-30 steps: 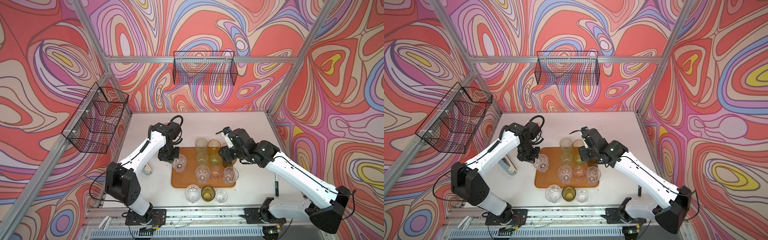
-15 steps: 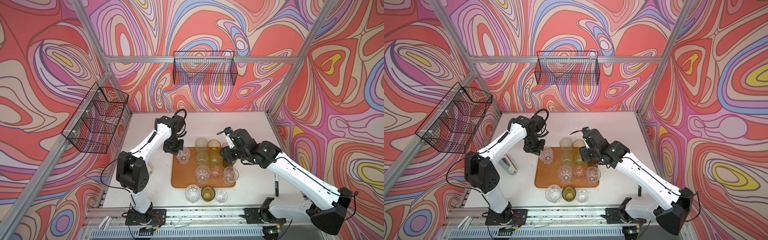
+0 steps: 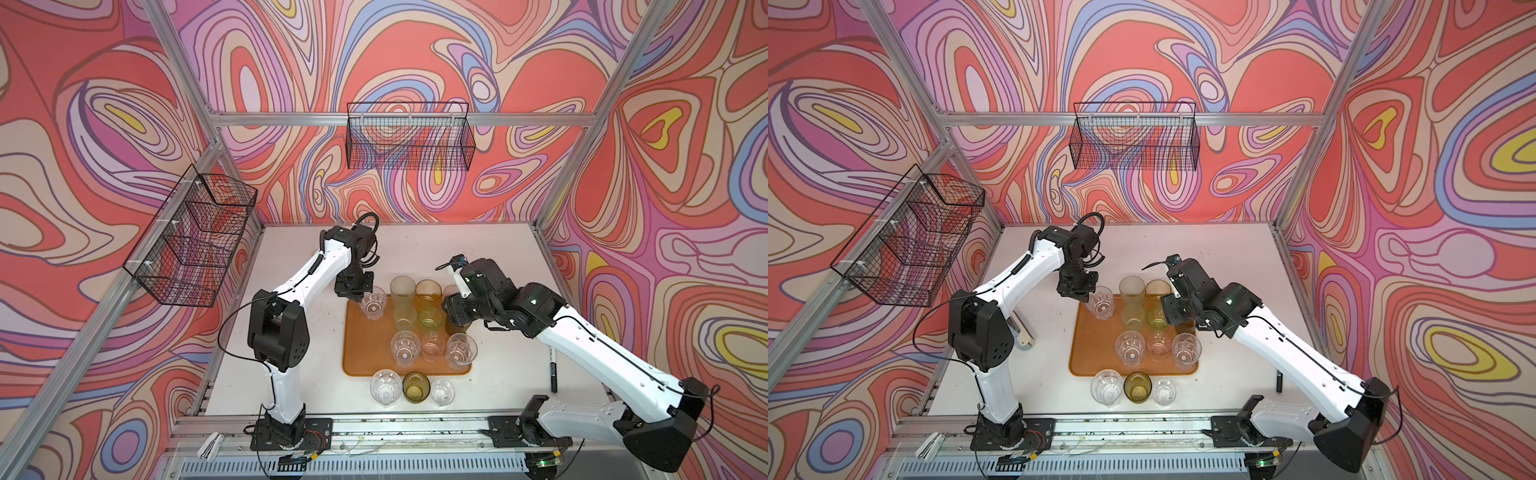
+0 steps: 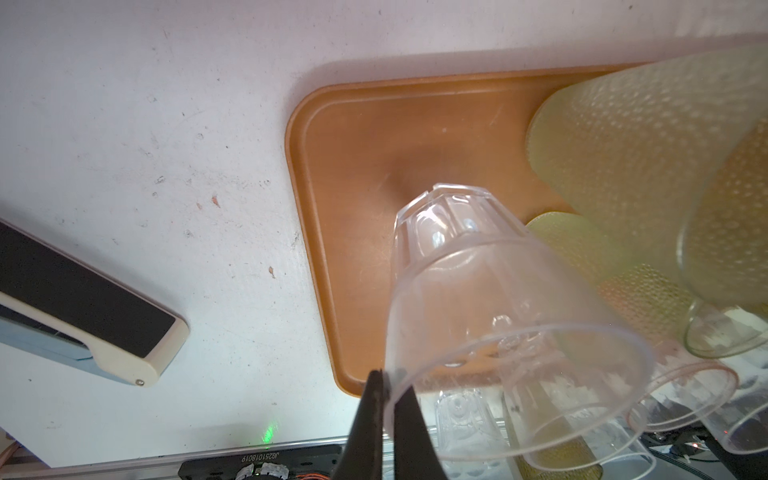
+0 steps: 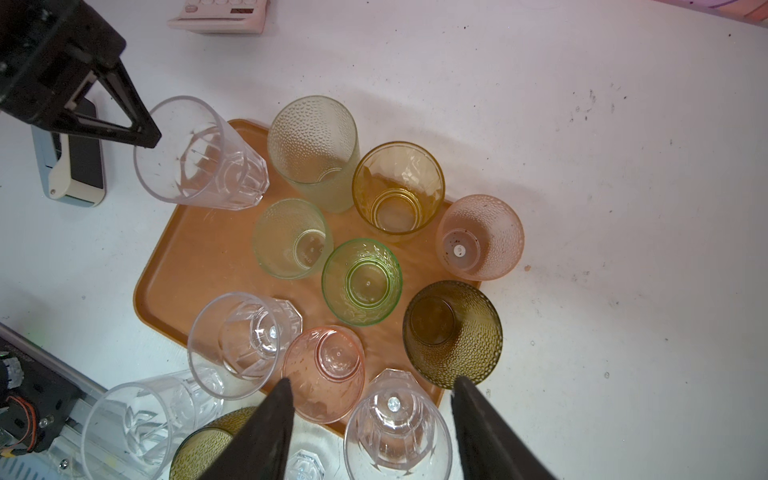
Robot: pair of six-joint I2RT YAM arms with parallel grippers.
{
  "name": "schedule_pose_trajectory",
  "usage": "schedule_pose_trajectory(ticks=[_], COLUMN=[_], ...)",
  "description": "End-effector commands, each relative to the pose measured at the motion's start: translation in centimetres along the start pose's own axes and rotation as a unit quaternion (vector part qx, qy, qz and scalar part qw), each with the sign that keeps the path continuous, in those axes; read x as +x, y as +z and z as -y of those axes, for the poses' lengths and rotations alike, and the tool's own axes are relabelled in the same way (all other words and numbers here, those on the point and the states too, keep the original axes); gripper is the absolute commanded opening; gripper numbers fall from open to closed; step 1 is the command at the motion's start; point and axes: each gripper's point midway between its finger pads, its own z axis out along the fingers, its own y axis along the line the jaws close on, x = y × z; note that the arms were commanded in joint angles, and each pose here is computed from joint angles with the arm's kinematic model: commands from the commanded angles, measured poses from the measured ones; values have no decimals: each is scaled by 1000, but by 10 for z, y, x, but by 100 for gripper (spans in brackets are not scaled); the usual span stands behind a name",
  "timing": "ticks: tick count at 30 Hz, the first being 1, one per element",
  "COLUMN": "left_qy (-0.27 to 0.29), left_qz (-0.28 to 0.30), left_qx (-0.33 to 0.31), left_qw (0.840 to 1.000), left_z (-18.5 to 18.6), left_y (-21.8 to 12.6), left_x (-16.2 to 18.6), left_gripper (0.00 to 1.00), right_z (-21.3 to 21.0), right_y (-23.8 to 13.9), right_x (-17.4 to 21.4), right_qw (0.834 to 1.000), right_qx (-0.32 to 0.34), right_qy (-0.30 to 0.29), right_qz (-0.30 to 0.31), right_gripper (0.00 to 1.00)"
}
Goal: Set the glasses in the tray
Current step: 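Carry the clear tumbler to the tray corner farthest from the robot, then lower the clear tumbler onto the tray beside the pale textured glass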
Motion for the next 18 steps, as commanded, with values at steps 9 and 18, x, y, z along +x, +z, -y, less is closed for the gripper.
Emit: schedule_pose_trajectory(ticks=[9,18], left_qy=[4,0], left_qz=[8,8], left_qx=[10,12], left_qw=[1000,1000], left_z=[8,9], left_y=[5,10], left_x=[-22,-29], left_gripper=[0,0], right_z=[7,9], right_y=[-7,-8], right_x=[1,2], right_qw=[1000,1000], right_qx=[13,17], right_qy=[5,5], right_qz=[6,4], right_gripper=[62,63])
